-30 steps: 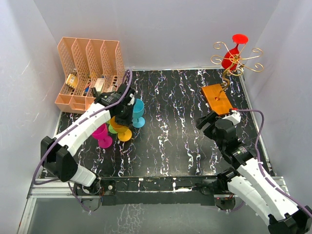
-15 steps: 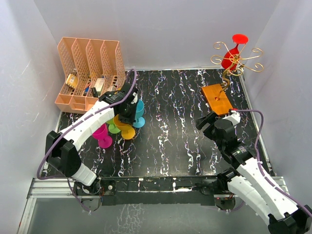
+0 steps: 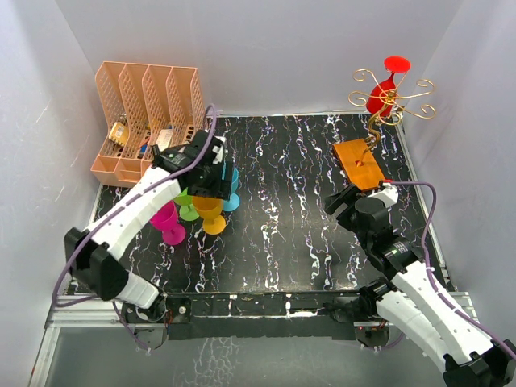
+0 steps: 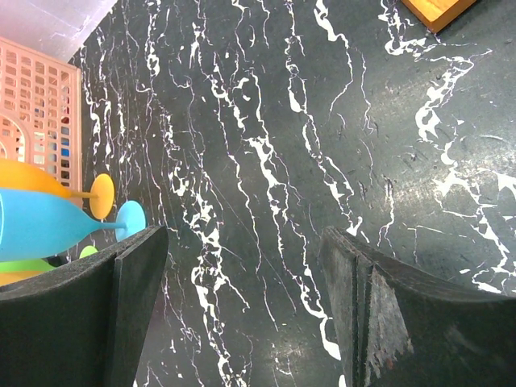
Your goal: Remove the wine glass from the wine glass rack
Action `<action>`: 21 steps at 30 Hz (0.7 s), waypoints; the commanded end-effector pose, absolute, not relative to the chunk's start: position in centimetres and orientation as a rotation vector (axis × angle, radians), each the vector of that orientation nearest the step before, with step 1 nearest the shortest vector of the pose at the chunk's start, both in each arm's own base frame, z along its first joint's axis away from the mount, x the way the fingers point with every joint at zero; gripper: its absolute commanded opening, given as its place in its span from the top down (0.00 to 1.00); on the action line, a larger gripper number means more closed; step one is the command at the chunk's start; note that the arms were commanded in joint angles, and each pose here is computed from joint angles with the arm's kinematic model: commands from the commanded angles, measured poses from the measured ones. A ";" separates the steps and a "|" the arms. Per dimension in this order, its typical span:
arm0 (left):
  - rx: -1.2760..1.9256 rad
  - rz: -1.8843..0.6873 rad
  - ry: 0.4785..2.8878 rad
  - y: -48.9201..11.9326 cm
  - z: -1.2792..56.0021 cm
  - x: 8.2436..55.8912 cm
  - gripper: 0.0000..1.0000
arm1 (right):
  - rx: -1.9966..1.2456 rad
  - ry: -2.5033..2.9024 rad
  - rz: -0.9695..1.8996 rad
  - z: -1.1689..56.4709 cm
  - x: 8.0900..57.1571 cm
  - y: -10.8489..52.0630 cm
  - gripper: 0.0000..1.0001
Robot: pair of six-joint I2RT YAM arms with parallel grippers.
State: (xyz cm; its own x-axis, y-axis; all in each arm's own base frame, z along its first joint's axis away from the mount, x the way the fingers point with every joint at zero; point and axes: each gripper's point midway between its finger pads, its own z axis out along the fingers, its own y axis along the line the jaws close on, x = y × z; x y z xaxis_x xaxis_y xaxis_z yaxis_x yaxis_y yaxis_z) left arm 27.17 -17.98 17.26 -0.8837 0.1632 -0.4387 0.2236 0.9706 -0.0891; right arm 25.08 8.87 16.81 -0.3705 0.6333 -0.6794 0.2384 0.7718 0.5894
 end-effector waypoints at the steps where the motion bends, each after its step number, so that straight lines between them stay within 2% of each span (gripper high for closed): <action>1: 0.253 -0.393 2.423 -18.4 25.8 26.4 0.29 | 0.656 1.885 0.464 18.4 25.9 8.3 0.18; 5: 0.224 -0.550 2.195 -19.1 30.2 26.2 0.18 | 0.667 1.891 0.428 18.1 25.9 7.9 0.18; 8: 0.192 -0.634 2.048 -19.5 32.6 26.3 0.14 | 0.659 1.914 0.450 17.9 25.6 8.3 0.18; 21: 0.178 -0.887 1.494 -22.9 44.7 29.1 0.09 | 0.680 1.986 0.458 17.0 23.3 8.0 0.18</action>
State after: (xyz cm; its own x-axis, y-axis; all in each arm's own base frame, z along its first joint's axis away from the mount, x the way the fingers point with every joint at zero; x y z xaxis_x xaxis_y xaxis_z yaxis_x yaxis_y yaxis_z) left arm 28.93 -22.08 38.54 -0.3396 -0.2785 -0.8984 0.4895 0.7633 -0.4216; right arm 23.45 7.97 14.95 -0.4255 0.6043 -0.6736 0.2897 0.7961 0.5313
